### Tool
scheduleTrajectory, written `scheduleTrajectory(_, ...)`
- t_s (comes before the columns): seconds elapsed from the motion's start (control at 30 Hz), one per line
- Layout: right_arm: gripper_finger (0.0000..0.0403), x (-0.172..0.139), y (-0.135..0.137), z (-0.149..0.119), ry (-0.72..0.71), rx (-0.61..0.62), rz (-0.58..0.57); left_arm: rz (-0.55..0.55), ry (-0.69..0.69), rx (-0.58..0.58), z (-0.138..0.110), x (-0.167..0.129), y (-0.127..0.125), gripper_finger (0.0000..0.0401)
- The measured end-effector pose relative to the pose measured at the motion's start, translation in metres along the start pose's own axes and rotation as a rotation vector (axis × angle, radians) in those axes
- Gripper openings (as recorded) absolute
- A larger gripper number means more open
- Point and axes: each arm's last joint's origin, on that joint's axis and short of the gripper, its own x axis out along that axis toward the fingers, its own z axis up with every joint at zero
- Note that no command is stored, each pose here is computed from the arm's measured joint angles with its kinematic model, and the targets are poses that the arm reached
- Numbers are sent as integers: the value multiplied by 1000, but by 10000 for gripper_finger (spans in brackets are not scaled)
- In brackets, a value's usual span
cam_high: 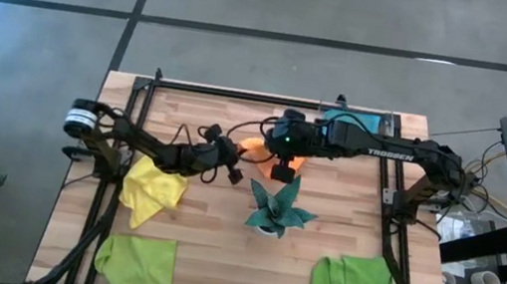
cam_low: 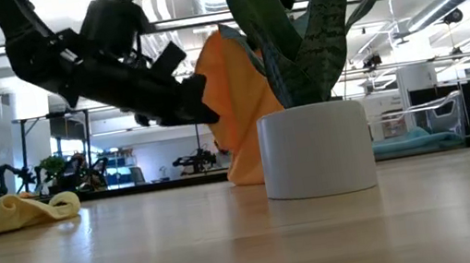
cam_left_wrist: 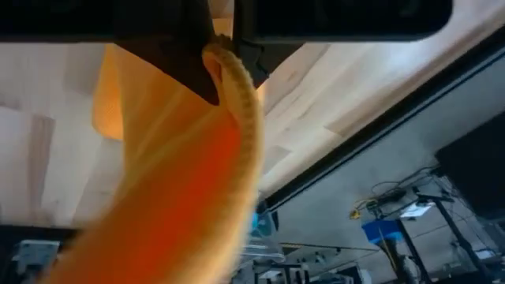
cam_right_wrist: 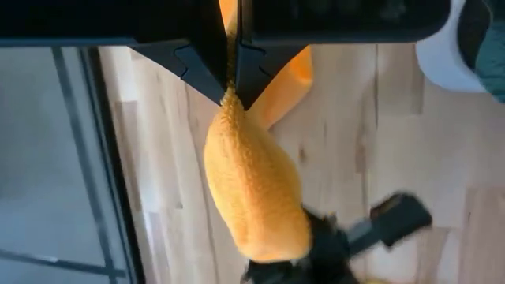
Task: Fold microfiber towels
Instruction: Fold the orange microfiber cloth
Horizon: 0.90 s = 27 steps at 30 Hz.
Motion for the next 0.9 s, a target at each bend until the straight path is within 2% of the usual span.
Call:
scheduleTrajectory(0.13, 28, 1, -4, 0, 1, 13, -6, 92, 28, 45, 19, -19, 13, 2)
scheduleTrajectory(0.27, 50, 1, -16, 10, -119, -35, -54, 217, 38, 60, 47, -47, 35, 1)
scheduleTrajectory(0.37, 48, 7, -28, 19, -206, -38, -100, 276, 19, 41, 68, -68, 53, 1)
scheduleTrajectory(0.5, 40, 32, -34, 17, -173, -33, -93, 326, 5, 75, 88, -95, 71, 0)
scheduleTrajectory(0.6, 48, 48, -26, 14, -141, 22, 19, 333, 17, 108, 96, -109, 79, 0)
scheduleTrajectory(0.7, 70, 64, -5, 18, -152, 42, 147, 333, 65, 120, 97, -116, 83, 0)
scheduleTrajectory(0.9, 125, 126, 28, 38, -345, 102, 154, 335, 139, 131, 85, -106, 78, 0)
